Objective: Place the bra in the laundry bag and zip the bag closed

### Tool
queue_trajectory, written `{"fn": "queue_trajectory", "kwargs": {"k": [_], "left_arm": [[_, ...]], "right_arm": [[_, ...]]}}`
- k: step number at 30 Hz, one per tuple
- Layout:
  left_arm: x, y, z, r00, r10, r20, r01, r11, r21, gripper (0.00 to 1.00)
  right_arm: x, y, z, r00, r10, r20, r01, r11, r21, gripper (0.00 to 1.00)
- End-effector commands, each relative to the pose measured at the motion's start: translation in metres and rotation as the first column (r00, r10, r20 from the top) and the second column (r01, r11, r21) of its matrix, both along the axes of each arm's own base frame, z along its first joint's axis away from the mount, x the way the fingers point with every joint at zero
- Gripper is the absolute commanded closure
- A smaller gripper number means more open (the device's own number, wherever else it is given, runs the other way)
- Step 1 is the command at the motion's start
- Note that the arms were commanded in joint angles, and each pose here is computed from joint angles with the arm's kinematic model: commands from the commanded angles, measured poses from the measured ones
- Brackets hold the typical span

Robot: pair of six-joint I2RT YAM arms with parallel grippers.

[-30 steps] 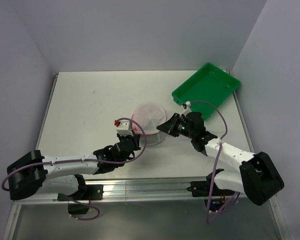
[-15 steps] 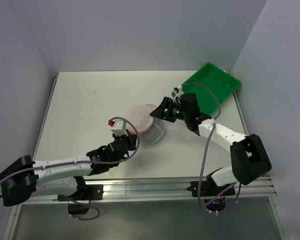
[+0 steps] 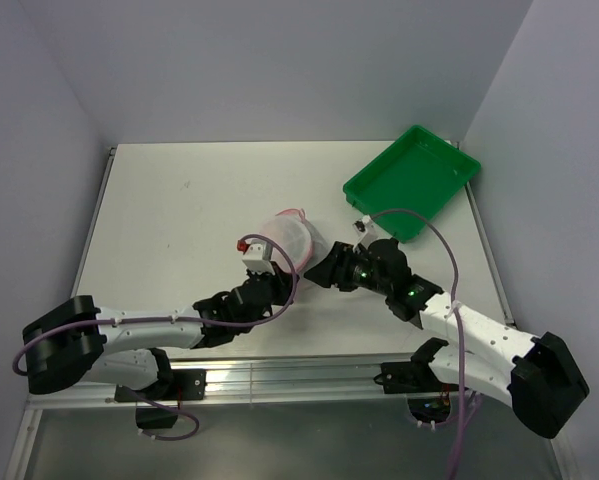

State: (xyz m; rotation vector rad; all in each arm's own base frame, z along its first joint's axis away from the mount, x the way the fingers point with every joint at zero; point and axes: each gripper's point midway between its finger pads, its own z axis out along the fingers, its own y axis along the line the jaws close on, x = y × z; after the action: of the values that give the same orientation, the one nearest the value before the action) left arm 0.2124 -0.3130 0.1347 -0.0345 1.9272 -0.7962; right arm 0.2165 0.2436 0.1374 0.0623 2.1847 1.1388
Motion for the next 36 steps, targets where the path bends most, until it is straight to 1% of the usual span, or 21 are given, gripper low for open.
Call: {"fn": "queue_trajectory", "kwargs": {"k": [1,4,6,8,9,11,12,14,16,18,19,22,24,25,29,30,31,33,35,36], "left_arm": [[0.0,-0.028,0.033,0.998,-0.052,0.04,0.056,0.993,-0.108,1.0],[-0.003,-0.033,0.034,0.996,-0.072,0.049,0.077,0.992,-0.099,1.0],[-0.003,-0.034,0.034,0.996,-0.078,0.051,0.082,0.992,-0.093,1.0],[-0.004,-0.034,0.032,0.996,-0.08,0.05,0.084,0.992,-0.089,1.0],[-0.004,-0.034,0.031,0.995,-0.083,0.049,0.087,0.992,-0.088,1.0],[-0.005,-0.033,0.033,0.994,-0.091,0.058,0.096,0.991,-0.088,1.0],[-0.005,-0.033,0.033,0.994,-0.093,0.061,0.098,0.991,-0.088,1.0],[-0.006,-0.033,0.033,0.993,-0.101,0.064,0.106,0.991,-0.081,1.0],[-0.007,-0.033,0.031,0.992,-0.106,0.066,0.111,0.991,-0.069,1.0],[-0.005,-0.03,0.03,0.993,-0.094,0.064,0.098,0.994,-0.057,1.0],[-0.005,-0.027,0.026,0.994,-0.087,0.059,0.089,0.995,-0.04,1.0],[-0.001,-0.016,0.022,0.997,-0.048,0.068,0.048,0.999,0.0,1.0],[0.002,-0.001,0.01,0.998,-0.008,0.062,0.004,0.998,0.064,1.0],[0.007,0.01,0.011,0.996,0.046,0.074,-0.051,0.996,0.075,1.0],[0.009,0.046,0.002,0.987,0.141,0.078,-0.15,0.979,0.137,1.0],[0.009,0.056,-0.004,0.984,0.162,0.071,-0.172,0.97,0.17,1.0],[0.011,0.064,0.001,0.979,0.193,0.067,-0.201,0.968,0.147,1.0],[0.012,0.078,0.003,0.971,0.23,0.066,-0.237,0.962,0.137,1.0],[0.013,0.083,0.005,0.969,0.237,0.066,-0.244,0.961,0.127,1.0],[0.013,0.082,0.009,0.97,0.232,0.069,-0.238,0.965,0.113,1.0]], "right_arm": [[0.006,0.014,0.03,0.998,-0.023,0.06,0.018,0.996,0.088,0.31],[0.015,0.02,0.032,0.998,-0.029,0.053,0.025,0.996,0.083,0.33],[0.02,0.025,0.039,0.998,-0.035,0.06,0.028,0.993,0.117,0.34],[0.027,0.029,0.033,0.998,-0.043,0.045,0.038,0.993,0.114,0.36],[0.03,0.03,0.034,0.998,-0.053,0.037,0.049,0.992,0.116,0.42],[0.038,0.031,0.03,0.997,-0.068,0.026,0.064,0.99,0.122,0.49],[0.04,0.031,0.031,0.997,-0.079,0.021,0.075,0.988,0.135,0.59],[0.046,0.03,0.035,0.995,-0.099,0.03,0.093,0.985,0.146,0.69],[0.05,0.029,0.039,0.993,-0.11,0.035,0.104,0.984,0.147,0.85],[0.055,0.026,0.04,0.991,-0.13,0.039,0.123,0.982,0.142,0.97],[0.057,0.023,0.039,0.99,-0.137,0.037,0.131,0.982,0.138,1.0],[0.066,0.012,0.039,0.988,-0.149,0.039,0.142,0.98,0.138,1.0],[0.072,0.005,0.039,0.987,-0.153,0.041,0.146,0.98,0.137,1.0],[0.077,-0.003,0.038,0.988,-0.152,0.031,0.147,0.98,0.135,1.0],[0.094,-0.02,0.037,0.986,-0.163,0.043,0.158,0.983,0.096,1.0],[0.1,-0.022,0.038,0.986,-0.159,0.059,0.154,0.985,0.08,1.0],[0.101,-0.024,0.035,0.987,-0.153,0.053,0.149,0.987,0.066,1.0],[0.111,-0.023,0.034,0.99,-0.126,0.057,0.123,0.991,0.047,1.0],[0.121,-0.019,0.041,0.993,-0.102,0.064,0.1,0.994,0.036,1.0],[0.127,-0.016,0.031,0.995,-0.087,0.047,0.086,0.996,0.013,1.0]]}}
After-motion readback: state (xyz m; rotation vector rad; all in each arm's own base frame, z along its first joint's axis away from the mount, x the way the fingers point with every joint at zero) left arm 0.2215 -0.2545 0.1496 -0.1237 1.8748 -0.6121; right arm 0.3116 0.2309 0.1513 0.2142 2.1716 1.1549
